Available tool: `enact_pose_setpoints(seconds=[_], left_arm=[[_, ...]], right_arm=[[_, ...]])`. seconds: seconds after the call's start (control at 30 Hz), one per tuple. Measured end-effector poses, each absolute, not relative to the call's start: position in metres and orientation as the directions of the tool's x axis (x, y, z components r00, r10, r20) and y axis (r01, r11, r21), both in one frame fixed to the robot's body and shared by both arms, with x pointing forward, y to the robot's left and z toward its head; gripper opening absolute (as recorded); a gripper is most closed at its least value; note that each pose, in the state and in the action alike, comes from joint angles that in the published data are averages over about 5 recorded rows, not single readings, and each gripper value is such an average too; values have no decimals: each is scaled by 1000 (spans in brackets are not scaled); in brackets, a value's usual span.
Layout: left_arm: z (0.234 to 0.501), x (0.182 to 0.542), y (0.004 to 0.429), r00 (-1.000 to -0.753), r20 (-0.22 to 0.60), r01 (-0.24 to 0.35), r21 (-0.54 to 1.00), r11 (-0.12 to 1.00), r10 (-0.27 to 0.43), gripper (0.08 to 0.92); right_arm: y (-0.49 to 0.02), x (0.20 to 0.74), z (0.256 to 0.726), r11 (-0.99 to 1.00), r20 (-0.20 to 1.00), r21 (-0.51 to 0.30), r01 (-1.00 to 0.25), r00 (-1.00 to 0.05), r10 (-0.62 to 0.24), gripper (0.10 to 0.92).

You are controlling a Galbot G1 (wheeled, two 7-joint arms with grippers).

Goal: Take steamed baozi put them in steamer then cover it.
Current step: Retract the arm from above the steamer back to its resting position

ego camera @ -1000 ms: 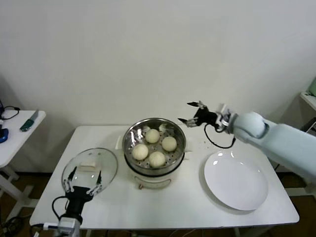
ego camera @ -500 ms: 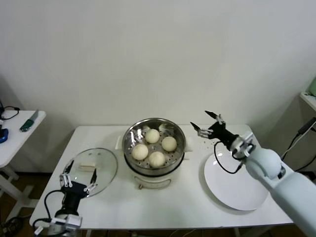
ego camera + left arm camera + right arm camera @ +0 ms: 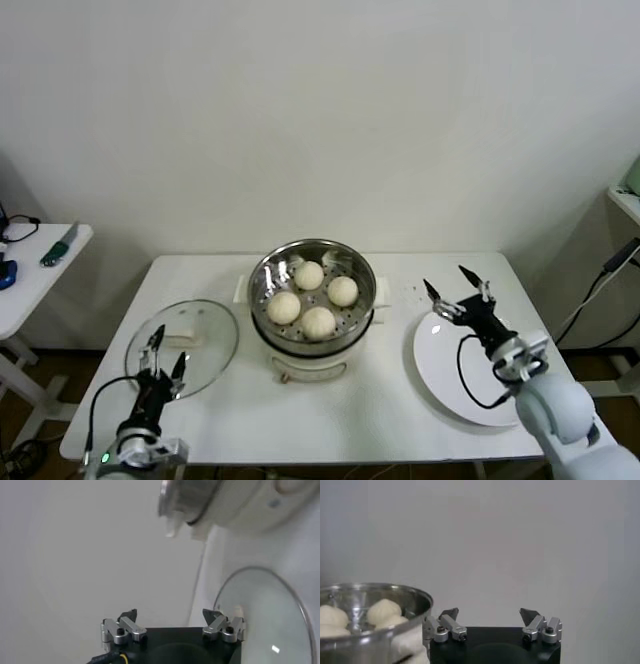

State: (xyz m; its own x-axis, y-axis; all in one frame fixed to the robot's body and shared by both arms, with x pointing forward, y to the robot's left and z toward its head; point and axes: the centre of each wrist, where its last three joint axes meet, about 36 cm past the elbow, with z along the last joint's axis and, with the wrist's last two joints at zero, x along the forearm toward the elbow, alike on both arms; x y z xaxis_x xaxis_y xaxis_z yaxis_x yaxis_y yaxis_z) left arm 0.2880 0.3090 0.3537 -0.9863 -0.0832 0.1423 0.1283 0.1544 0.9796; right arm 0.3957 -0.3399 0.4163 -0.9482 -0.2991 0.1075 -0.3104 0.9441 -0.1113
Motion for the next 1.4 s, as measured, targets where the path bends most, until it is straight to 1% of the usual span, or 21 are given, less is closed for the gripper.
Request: enact_pose_setpoints(seconds=[0.13,0.27,0.53,0.73,0.93,1.4], left_arm=[[336,300,319,-986,143,141,990,31,-86,823],[319,316,331,-986,145,150,987,-60,-87,823],[292,346,349,-983,163,175,973,-149,-88,823],[279,365,356,-982,170,183,967,-175,-87,823],[274,382,361,-982,167,180,968,-177,-89,823],[269,412,366,-985,141,153,979,-134,-99,823]], right_arm=[[-340,380,403,954,134,-100,-284,-954,-270,823],[-341,368,394,960,149,-97,-263,-957,-247,823],[-347,350,383,968,170,-95,-232,-962,-214,823],[-349,339,375,971,181,-88,-224,-962,-206,823],[-349,335,370,971,188,-91,-222,-961,-202,823],[-349,329,363,972,193,-87,-218,-961,-198,823]])
